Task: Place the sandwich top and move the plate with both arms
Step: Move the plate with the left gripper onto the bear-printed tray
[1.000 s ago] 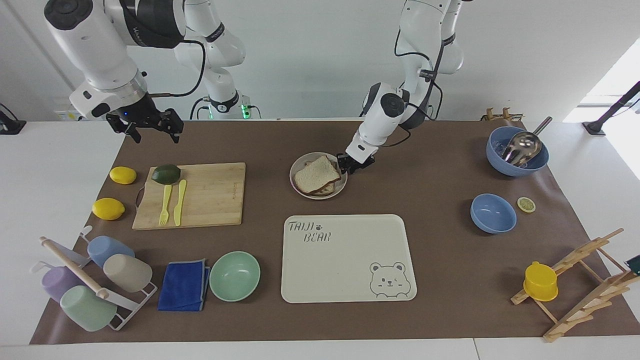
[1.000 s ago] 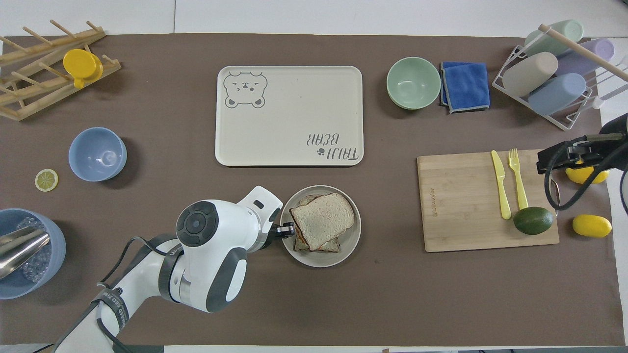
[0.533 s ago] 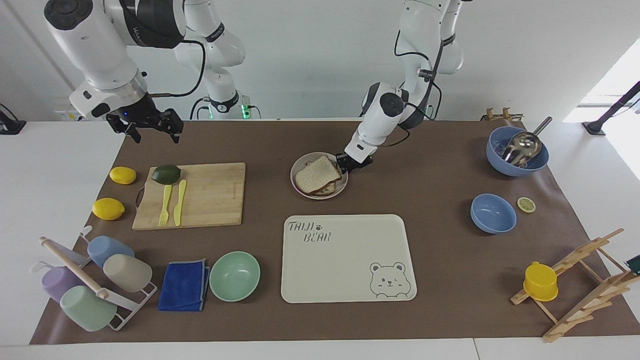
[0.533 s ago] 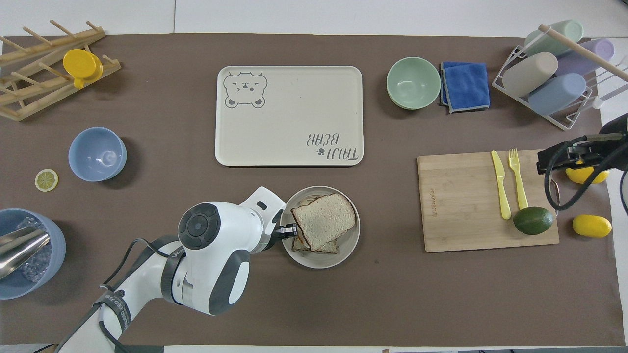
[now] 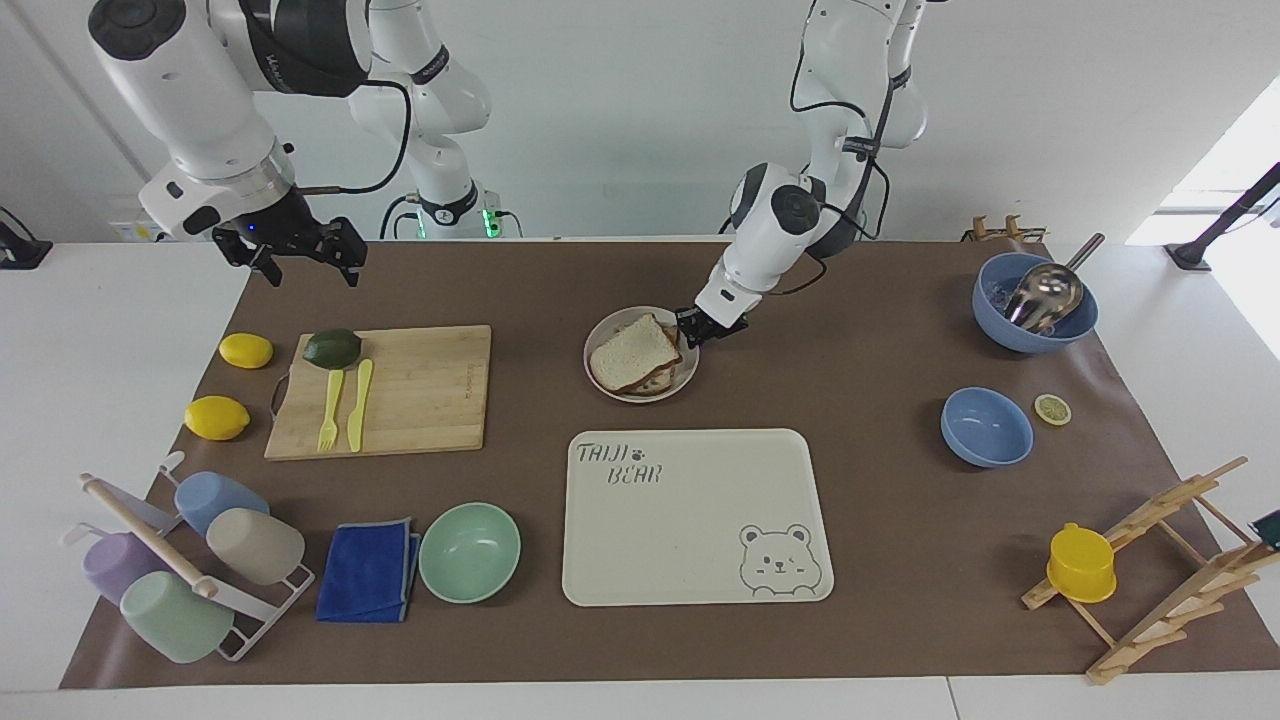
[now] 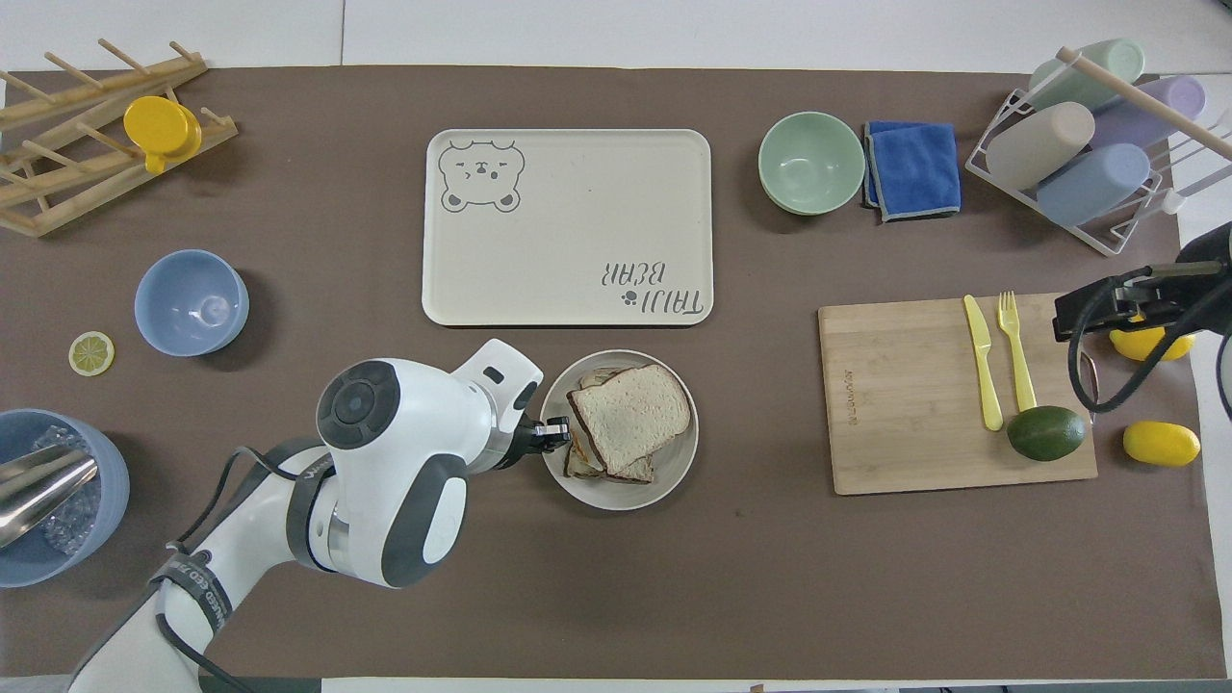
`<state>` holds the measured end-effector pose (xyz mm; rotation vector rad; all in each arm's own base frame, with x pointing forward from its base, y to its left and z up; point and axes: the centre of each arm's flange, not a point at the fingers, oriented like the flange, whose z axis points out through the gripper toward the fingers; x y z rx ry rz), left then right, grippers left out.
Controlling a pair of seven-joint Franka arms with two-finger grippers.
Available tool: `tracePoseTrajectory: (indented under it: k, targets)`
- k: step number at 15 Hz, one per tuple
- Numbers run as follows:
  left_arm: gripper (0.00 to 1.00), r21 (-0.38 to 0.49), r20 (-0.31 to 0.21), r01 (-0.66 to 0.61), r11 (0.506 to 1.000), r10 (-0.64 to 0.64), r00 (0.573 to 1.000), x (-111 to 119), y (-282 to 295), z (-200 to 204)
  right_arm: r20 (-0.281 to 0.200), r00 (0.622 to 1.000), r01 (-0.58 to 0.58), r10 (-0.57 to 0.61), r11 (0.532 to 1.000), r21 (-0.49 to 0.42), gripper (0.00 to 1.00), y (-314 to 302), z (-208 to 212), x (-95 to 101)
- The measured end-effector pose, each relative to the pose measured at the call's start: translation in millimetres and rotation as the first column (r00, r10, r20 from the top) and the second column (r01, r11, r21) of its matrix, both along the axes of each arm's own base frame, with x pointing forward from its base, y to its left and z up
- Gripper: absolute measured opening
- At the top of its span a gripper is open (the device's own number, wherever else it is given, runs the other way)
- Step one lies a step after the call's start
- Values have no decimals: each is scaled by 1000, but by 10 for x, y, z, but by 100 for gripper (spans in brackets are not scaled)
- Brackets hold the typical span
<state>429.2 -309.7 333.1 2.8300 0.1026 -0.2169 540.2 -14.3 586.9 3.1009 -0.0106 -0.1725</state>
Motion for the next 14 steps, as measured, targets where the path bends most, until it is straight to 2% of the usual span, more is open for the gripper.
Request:
tracePoseTrajectory:
  k: [2,5,8,11,14]
  targets:
    - [4,-32,-14,-13,999,13,1000,407,205,340,0,1000,0,0,1000,0,100,0,0,0]
    - [4,-65,14,-48,997,49,999,932,449,580,0,1000,0,0,1000,0,100,0,0,0]
    - [4,-81,9,-59,995,60,998,1454,491,503,0,1000,0,0,1000,0,100,0,0,0]
    - [4,-92,8,-79,993,80,997,1973,541,254,0,1000,0,0,1000,0,100,0,0,0]
    - [4,-95,20,-52,994,54,998,2178,646,-31,0,1000,0,0,1000,0,100,0,0,0]
